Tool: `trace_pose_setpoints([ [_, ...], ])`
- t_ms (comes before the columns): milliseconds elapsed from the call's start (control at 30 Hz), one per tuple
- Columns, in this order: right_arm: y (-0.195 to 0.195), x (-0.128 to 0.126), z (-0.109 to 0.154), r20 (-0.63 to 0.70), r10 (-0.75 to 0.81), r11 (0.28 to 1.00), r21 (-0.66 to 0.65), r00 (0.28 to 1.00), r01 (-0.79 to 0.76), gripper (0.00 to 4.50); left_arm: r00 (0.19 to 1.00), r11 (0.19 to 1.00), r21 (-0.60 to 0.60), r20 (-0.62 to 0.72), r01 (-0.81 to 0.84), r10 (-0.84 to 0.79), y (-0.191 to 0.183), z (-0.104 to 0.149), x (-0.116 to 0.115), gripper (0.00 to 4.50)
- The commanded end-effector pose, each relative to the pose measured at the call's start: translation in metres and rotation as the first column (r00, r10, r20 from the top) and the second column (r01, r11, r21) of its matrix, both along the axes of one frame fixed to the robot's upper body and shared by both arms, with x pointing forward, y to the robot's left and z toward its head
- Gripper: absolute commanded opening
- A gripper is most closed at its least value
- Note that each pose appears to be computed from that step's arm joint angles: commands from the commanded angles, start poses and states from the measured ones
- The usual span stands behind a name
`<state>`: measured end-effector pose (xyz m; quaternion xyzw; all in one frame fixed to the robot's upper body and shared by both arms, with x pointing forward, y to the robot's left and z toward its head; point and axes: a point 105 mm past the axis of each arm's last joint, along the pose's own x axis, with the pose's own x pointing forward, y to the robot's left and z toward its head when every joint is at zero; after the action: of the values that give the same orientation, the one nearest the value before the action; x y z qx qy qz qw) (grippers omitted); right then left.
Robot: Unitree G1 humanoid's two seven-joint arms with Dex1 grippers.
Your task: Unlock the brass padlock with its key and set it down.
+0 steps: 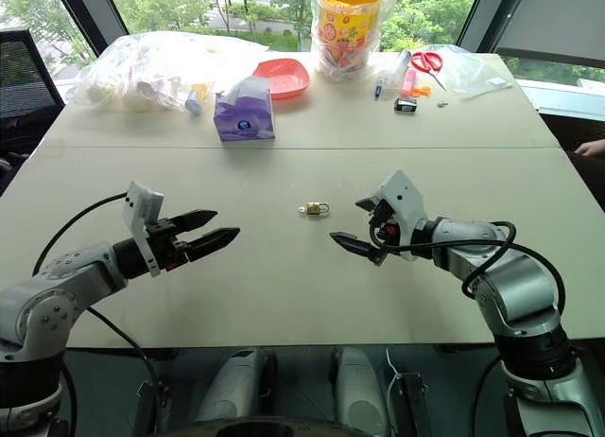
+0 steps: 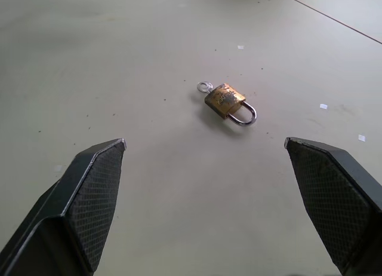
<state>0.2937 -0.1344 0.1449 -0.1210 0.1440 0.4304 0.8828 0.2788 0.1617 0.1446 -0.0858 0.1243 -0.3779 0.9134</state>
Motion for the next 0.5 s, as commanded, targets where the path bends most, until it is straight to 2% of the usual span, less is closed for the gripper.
trace_pose_setpoints([
  [33, 0.0016, 0.0018, 0.0114, 0.057, 0.018, 1.000, -0.016, 0.998, -0.017, 4.47, 0.998, 1.000, 0.022, 0.064, -0.008, 0.007, 0.0023, 0.0108, 0.0004, 4.50],
  [400, 0.0053, 0.0033, 0.0117, 0.087, 0.023, 0.999, -0.035, 0.996, -0.020, 4.47, 0.999, 0.999, 0.033, 0.052, 0.016, -0.018, 0.0009, 0.0089, 0.0033, 4.50],
  [500, 0.0092, 0.0097, 0.0107, 0.104, 0.057, 0.995, -0.085, 0.993, -0.048, 4.47, 0.994, 0.987, 0.141, 0.066, 0.074, -0.084, 0.0001, 0.0086, 0.0101, 4.50],
])
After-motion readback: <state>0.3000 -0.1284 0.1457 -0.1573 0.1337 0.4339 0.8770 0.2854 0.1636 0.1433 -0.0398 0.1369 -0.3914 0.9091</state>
